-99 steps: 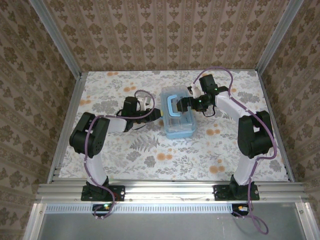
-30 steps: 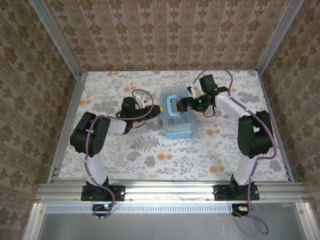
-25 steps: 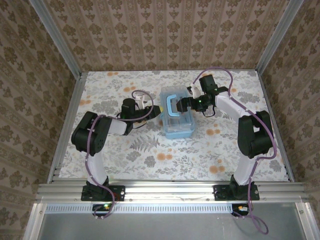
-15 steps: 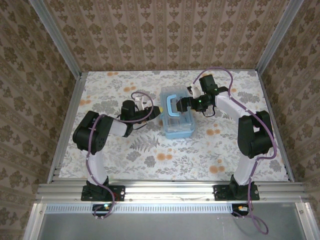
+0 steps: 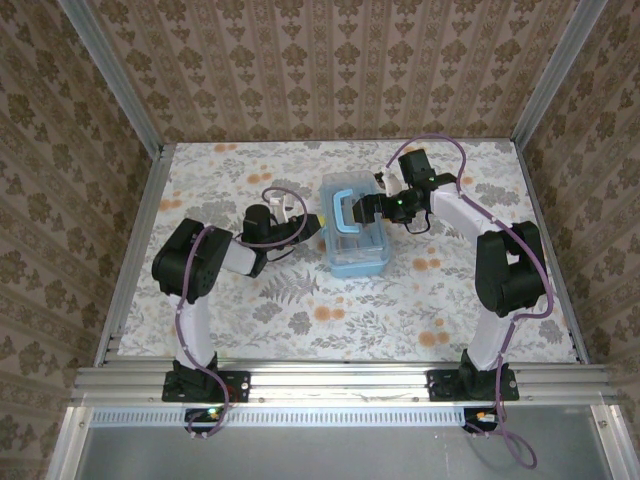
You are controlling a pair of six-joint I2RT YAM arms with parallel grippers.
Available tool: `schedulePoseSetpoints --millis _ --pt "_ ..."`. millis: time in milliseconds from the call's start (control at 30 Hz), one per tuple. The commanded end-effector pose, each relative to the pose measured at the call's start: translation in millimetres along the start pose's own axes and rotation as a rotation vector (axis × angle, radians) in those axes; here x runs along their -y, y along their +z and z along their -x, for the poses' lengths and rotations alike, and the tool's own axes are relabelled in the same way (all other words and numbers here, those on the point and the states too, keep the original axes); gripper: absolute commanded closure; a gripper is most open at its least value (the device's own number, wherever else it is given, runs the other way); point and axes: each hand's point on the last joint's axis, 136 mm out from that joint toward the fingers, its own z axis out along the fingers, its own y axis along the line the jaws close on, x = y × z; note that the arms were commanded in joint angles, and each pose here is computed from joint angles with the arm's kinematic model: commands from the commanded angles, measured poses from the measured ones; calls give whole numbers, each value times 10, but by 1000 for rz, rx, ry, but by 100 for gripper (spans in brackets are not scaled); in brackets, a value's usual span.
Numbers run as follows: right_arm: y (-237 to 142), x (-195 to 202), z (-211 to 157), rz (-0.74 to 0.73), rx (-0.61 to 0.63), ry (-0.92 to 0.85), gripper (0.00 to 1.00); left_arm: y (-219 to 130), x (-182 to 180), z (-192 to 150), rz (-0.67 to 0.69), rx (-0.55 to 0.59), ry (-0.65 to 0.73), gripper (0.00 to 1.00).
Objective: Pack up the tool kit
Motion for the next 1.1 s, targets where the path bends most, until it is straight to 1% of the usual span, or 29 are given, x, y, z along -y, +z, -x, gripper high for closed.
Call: schedulePoseSetpoints --millis 0,267,567,700,767,833,867,933,967,1000,1033,1067 --pt "269 -18 -334 49 -126 50 0 84 -243 -486 62 -120 -100 61" --pt "274 -23 -340 48 -132 50 0 126 -270 -504 24 -91 -133 61" --pt "251 -21 -323 38 -130 47 0 126 -251 -493 22 -86 -121 61" --pt "183 -26 -256 24 -111 37 0 64 -212 -392 39 -90 -91 61" --pt "110 -14 -193 13 -88 32 0 -36 -217 -233 70 -78 -61 61" --pt "-28 3 -89 -1 -46 24 0 -128 -162 -101 120 -89 -3 58" --pt "-101 19 -32 -9 -22 18 0 -180 -139 -34 152 -95 29 56" --pt "-314 37 121 -23 51 2 0 -311 -48 157 241 -110 135 50" --pt "-418 47 190 -31 85 -7 0 -377 -5 254 285 -111 183 43" --pt "-544 60 268 -45 126 -20 0 -454 78 373 317 -112 239 6" --pt "-680 69 351 -59 170 -36 0 -544 145 517 355 -96 285 0" --pt "-799 83 406 -75 206 -47 0 -630 195 621 388 -86 322 0"
